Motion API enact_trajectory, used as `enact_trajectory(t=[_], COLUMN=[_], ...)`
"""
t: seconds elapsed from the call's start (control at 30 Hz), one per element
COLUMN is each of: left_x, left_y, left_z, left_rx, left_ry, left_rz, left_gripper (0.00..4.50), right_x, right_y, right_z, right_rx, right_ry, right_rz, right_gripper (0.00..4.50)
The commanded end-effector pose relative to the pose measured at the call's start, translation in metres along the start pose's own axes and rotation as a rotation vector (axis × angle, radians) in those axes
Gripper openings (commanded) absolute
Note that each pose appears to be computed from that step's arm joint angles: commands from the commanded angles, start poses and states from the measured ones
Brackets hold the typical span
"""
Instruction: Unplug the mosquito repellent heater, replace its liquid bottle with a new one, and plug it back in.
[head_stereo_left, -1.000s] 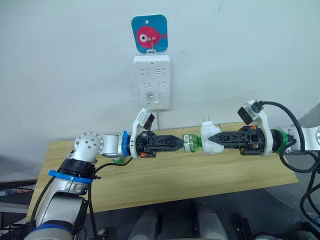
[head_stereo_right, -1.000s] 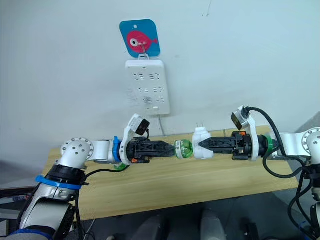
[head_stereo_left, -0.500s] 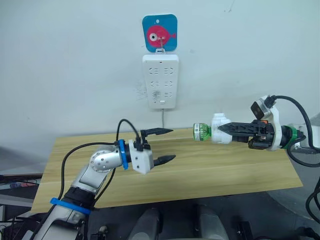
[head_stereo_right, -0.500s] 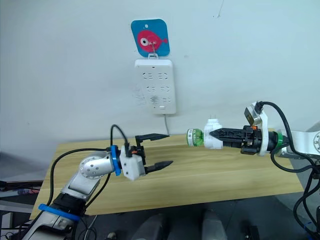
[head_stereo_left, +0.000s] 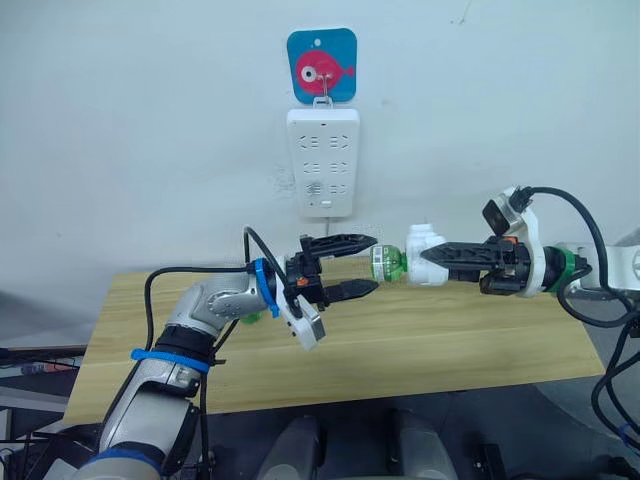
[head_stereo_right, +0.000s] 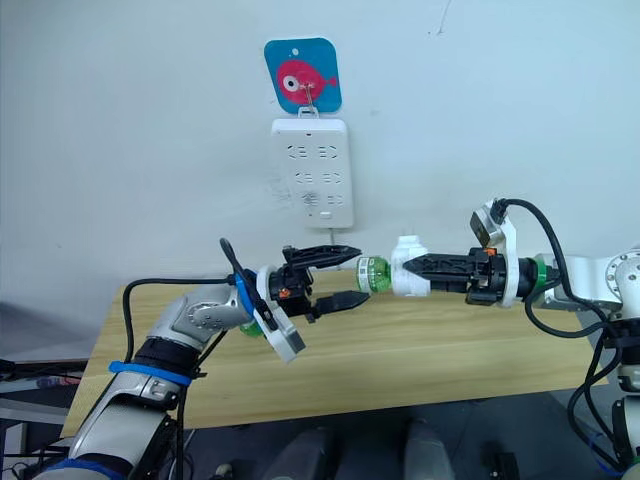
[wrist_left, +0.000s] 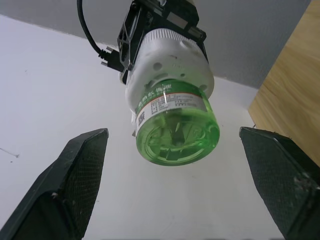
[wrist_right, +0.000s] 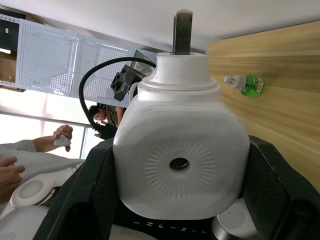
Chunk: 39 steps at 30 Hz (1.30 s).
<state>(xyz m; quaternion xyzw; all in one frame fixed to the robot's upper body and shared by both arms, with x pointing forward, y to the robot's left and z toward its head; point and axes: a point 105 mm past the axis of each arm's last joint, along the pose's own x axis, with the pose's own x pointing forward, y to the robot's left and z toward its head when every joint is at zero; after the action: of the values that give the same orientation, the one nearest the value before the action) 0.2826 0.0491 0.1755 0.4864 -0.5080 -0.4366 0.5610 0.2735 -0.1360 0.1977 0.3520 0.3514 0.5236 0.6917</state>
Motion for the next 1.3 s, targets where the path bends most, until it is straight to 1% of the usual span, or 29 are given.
enact_trajectory(t=[0.03, 0.23, 0.33, 0.5, 0.63, 0.67, 0.73, 0.8, 0.83, 0.9, 0.97, 1.03, 1.07, 1.1, 1.13, 1.2, 1.23, 1.3], left_x=[0.007, 0.013, 0.014, 0.012, 0.015, 0.016, 0.019, 0.023, 0.023, 0.023, 0.021, 0.020, 0.016, 0.012, 0.007, 0.001, -0.001, -0.002], left_y=[0.006, 0.009, 0.008, 0.005, 0.006, 0.006, 0.008, 0.007, 0.007, 0.017, 0.022, 0.023, 0.023, 0.022, 0.020, 0.018, 0.018, 0.019], left_z=[0.003, 0.005, 0.008, 0.008, 0.007, 0.006, 0.008, 0.012, 0.014, 0.011, 0.006, 0.009, 0.010, 0.010, 0.012, 0.016, 0.019, 0.021], left_rx=[0.027, 0.038, 0.036, 0.026, 0.004, -0.017, -0.109, -0.306, -0.368, -0.624, -0.995, -1.230, -1.376, -1.532, -1.730, -1.996, -2.106, -2.268], left_ry=[-0.043, -0.076, -0.093, -0.098, -0.098, -0.099, -0.106, -0.110, -0.118, -0.095, -0.066, -0.069, -0.065, -0.055, -0.060, -0.070, -0.090, -0.106], left_rz=[0.028, 0.042, 0.040, 0.030, 0.037, 0.040, 0.057, 0.040, 0.026, 0.022, 0.020, -0.029, -0.056, -0.075, -0.109, -0.147, -0.167, -0.173], left_gripper=[4.47, 4.47, 3.92, 2.31, 2.26, 2.26, 2.26, 2.26, 2.26, 2.26, 2.26, 2.26, 2.26, 2.26, 2.26, 2.26, 2.26, 2.26], right_x=[0.004, 0.006, 0.006, 0.004, 0.004, 0.004, 0.004, 0.004, 0.004, 0.002, 0.002, 0.001, 0.001, 0.000, 0.000, 0.001, 0.002, 0.003], right_y=[0.013, 0.013, 0.014, 0.013, 0.015, 0.015, 0.015, 0.016, 0.016, 0.017, 0.018, 0.018, 0.019, 0.020, 0.021, 0.021, 0.020, 0.019], right_z=[-0.001, -0.002, -0.003, -0.003, -0.005, -0.006, -0.006, -0.007, -0.007, -0.011, -0.016, -0.018, -0.020, -0.021, -0.023, -0.024, -0.024, -0.024], right_rx=[-0.042, -0.047, -0.051, -0.048, -0.052, -0.053, -0.054, -0.056, -0.056, -0.061, -0.072, -0.074, -0.077, -0.079, -0.082, -0.086, -0.087, -0.091], right_ry=[0.015, 0.012, 0.016, 0.016, 0.028, 0.029, 0.033, 0.040, 0.041, 0.059, 0.079, 0.083, 0.089, 0.094, 0.101, 0.108, 0.108, 0.105], right_rz=[0.043, 0.049, 0.051, 0.046, 0.052, 0.052, 0.052, 0.049, 0.047, 0.048, 0.039, 0.040, 0.042, 0.045, 0.047, 0.042, 0.038, 0.034], right_gripper=[2.97, 2.97, 2.97, 2.97, 2.97, 2.97, 2.97, 2.97, 2.97, 2.97, 2.97, 2.97, 2.97, 2.97, 2.97, 2.97, 2.97, 2.97])
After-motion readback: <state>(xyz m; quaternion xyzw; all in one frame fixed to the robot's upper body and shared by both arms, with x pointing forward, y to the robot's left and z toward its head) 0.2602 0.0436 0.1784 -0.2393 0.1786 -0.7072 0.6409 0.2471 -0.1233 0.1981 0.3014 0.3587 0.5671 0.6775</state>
